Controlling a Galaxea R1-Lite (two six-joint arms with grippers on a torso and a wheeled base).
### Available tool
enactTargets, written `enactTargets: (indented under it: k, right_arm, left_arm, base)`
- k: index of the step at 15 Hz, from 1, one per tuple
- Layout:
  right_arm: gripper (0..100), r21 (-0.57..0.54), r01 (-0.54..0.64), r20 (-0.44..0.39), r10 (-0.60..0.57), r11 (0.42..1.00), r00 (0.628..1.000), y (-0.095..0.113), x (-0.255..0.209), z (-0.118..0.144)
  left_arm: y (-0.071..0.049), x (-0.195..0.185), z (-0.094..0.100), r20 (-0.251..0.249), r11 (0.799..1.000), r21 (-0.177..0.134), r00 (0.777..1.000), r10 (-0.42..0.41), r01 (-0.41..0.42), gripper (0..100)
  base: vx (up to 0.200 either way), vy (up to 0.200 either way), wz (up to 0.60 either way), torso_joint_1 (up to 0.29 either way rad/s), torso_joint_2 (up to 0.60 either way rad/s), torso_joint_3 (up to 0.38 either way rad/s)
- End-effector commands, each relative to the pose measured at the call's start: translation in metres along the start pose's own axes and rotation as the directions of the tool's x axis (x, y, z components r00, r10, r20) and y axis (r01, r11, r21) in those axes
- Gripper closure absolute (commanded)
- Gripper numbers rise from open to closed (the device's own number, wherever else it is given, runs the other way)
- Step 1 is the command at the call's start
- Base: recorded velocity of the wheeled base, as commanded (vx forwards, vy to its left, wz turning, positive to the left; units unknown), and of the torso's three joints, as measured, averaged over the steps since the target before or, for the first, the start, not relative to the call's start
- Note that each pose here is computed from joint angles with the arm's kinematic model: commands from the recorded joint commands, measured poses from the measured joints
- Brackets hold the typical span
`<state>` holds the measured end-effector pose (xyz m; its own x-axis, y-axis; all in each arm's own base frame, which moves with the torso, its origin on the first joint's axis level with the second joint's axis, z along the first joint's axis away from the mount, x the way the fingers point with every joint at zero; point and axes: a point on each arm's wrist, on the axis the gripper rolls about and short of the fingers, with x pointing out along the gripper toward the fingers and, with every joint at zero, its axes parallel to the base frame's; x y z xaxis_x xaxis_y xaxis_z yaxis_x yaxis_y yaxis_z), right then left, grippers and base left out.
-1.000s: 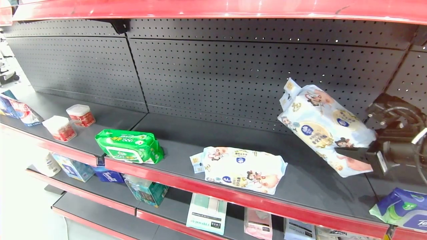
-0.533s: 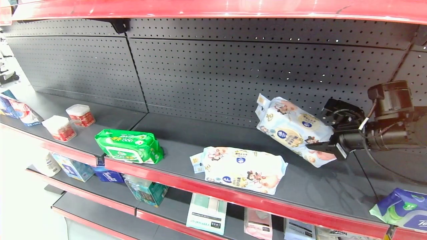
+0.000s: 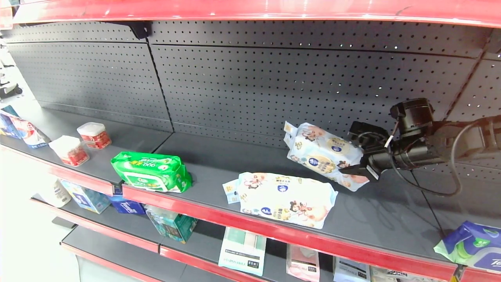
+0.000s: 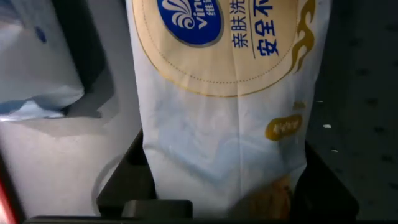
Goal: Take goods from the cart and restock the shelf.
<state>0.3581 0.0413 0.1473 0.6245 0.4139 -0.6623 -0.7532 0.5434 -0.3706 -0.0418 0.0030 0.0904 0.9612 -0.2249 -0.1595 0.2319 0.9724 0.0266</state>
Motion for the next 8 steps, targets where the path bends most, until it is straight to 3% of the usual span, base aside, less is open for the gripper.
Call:
enactTargets:
  k: [1, 8]
  right_arm:
    - [100, -0.005, -0.028, -0.006, 0.028, 1.0, 1.0, 0.002, 0.014, 0.001]
    - [100, -0.022, -0.041, -0.005, 0.04, 0.999, 0.999, 0.0, 0.035, 0.006]
  left_arm:
    - [0.0, 0.0, 0.0, -0.002, 1.0, -0.001, 1.0, 0.001, -0.001, 0]
    - [0.0, 0.0, 0.0, -0.003, 1.0, -0.001, 1.0, -0.002, 0.002, 0]
  base:
    - [0.0, 0.0, 0.0, 0.0, 0.0, 0.0]
    - [0.0, 0.0, 0.0, 0.0, 0.0, 0.0]
